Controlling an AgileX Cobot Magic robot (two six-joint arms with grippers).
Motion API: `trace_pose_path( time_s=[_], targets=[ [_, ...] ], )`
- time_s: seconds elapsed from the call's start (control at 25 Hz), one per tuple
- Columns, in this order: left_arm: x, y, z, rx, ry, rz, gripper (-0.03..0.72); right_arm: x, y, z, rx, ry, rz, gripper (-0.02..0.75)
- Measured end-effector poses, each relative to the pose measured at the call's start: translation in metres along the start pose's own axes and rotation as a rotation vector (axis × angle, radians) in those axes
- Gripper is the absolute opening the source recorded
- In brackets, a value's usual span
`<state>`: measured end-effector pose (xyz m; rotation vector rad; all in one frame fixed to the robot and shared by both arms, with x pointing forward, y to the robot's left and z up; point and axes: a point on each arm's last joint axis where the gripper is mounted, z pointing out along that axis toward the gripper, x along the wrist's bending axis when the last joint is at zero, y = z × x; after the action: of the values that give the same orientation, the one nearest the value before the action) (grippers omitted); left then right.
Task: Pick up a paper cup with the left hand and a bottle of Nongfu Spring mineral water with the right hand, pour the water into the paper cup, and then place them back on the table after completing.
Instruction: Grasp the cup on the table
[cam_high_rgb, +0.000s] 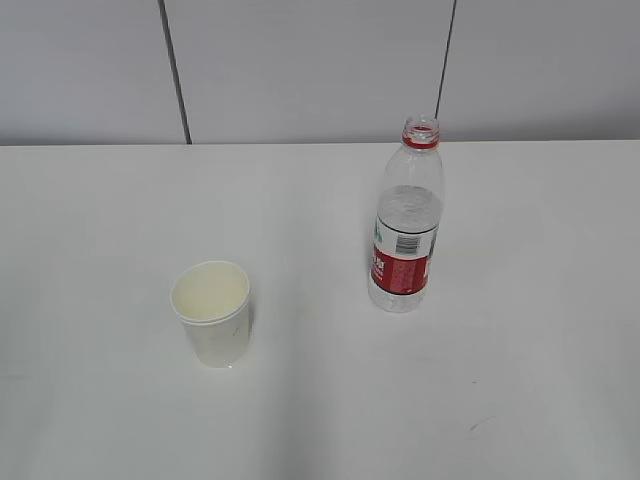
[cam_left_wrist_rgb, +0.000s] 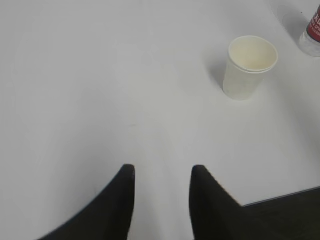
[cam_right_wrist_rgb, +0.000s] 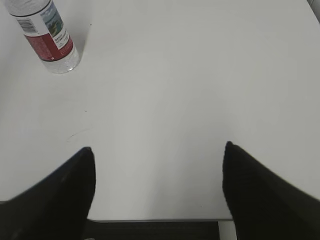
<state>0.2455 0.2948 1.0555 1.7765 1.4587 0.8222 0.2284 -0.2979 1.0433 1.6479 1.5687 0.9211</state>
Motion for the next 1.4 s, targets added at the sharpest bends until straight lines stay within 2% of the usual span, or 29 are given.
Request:
trace_pose_path(
  time_s=[1.4],
  targets=[
    [0.0, 0.0, 0.0, 0.0, 0.0, 0.0, 0.24, 0.0, 0.0, 0.0, 0.0, 0.0, 0.0, 0.587]
  ],
)
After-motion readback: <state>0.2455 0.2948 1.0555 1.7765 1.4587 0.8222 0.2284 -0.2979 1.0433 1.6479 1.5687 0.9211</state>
